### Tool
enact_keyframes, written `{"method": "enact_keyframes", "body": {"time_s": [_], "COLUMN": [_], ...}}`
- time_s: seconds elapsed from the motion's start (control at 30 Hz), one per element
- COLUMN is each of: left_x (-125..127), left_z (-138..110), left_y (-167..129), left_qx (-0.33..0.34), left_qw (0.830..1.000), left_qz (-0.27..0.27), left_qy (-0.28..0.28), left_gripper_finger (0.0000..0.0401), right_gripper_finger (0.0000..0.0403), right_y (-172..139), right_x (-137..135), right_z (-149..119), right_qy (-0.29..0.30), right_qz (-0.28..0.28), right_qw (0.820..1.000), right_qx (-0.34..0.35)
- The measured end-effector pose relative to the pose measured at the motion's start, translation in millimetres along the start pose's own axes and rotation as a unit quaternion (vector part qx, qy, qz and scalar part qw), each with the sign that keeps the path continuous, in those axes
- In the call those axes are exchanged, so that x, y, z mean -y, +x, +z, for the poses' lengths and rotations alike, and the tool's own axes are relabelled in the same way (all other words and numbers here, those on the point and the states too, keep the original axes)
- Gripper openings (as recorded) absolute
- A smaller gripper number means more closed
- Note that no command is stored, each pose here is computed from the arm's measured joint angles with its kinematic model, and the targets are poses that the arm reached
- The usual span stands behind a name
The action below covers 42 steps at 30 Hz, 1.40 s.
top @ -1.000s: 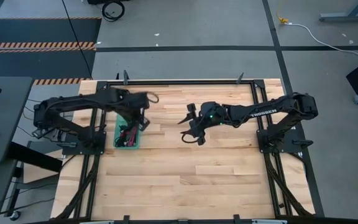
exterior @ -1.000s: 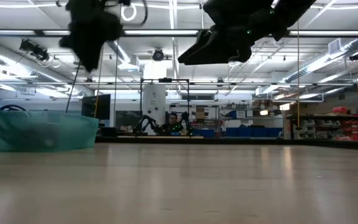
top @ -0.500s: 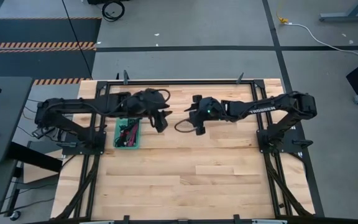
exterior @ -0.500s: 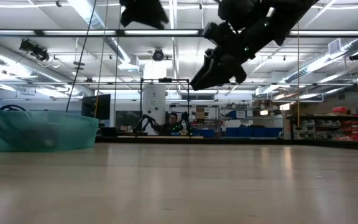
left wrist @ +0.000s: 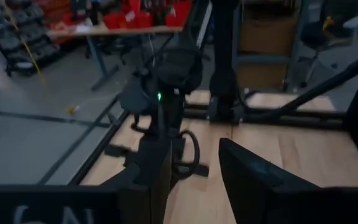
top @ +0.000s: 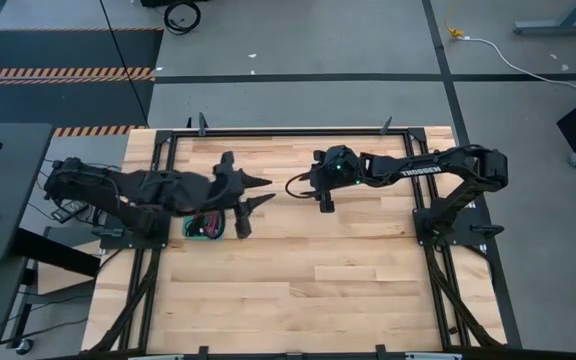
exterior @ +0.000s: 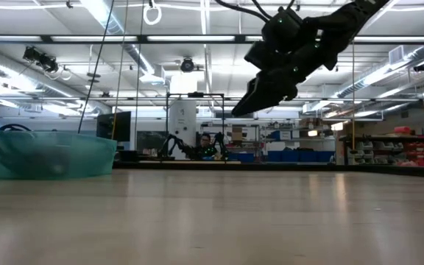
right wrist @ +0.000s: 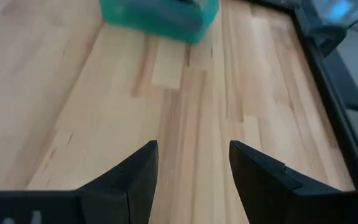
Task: Pick and place USB-C Cables
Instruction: Move the green bin to the center of the table
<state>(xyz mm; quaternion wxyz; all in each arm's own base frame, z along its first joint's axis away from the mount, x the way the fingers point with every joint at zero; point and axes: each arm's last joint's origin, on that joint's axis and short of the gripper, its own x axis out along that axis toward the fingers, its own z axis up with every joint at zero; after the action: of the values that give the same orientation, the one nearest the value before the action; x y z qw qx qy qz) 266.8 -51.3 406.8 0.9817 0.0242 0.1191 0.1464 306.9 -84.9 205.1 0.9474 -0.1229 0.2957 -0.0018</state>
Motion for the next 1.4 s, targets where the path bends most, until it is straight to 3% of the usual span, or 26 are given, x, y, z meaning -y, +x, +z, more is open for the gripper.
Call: {"method": "enact_keyframes", "body": {"time_s": [0.13,0.3,0.53,0.7,0.83,0.97,1.17,1.27,1.4], "left_x": [7.3,2.6,-20.7,-32.3,-35.2,-38.3,-40.4,-38.6,-36.8], "left_z": [-14.0,-58.9,-102.1,-127.9,-148.6,-155.4,-153.9,-156.6,-164.0], "left_y": [-6.2,-9.8,-51.4,-77.0,-80.9,-79.7,-82.7,-81.9,-79.9], "left_qx": [0.043,0.11,0.209,0.233,0.248,0.263,0.269,0.253,0.211], "left_qw": [0.999,0.993,0.972,0.965,0.961,0.958,0.955,0.958,0.967], "left_qz": [-0.012,-0.031,-0.073,-0.09,-0.092,-0.066,-0.067,-0.072,-0.035], "left_qy": [-0.002,-0.029,-0.079,-0.076,-0.084,-0.089,-0.102,-0.119,-0.138], "left_gripper_finger": [0.0141,0.0141,0.0141,0.0141,0.0141,0.0141,0.0141,0.0141,0.0141], "right_gripper_finger": [0.0203,0.0203,0.0203,0.0201,0.0192,0.0182,0.0178,0.0179,0.0179], "right_y": [1.4,2.5,2.7,9.9,35.3,71.5,113.7,126.5,136.0], "right_x": [-6.2,-16.0,-20.3,-40.0,-58.0,-69.2,-75.4,-77.6,-78.6], "right_z": [7.2,11.8,17.3,31.1,36.0,39.0,71.0,87.3,92.7], "right_qy": [-0.001,-0.012,-0.031,-0.075,-0.115,-0.14,-0.149,-0.155,-0.149], "right_qz": [-0.002,0.02,0.017,0.027,0.038,0.064,0.089,0.096,0.102], "right_qw": [0.999,0.999,0.997,0.991,0.989,0.987,0.984,0.983,0.983], "right_qx": [0.036,0.049,0.069,0.106,0.085,0.049,0.027,0.025,0.014]}}
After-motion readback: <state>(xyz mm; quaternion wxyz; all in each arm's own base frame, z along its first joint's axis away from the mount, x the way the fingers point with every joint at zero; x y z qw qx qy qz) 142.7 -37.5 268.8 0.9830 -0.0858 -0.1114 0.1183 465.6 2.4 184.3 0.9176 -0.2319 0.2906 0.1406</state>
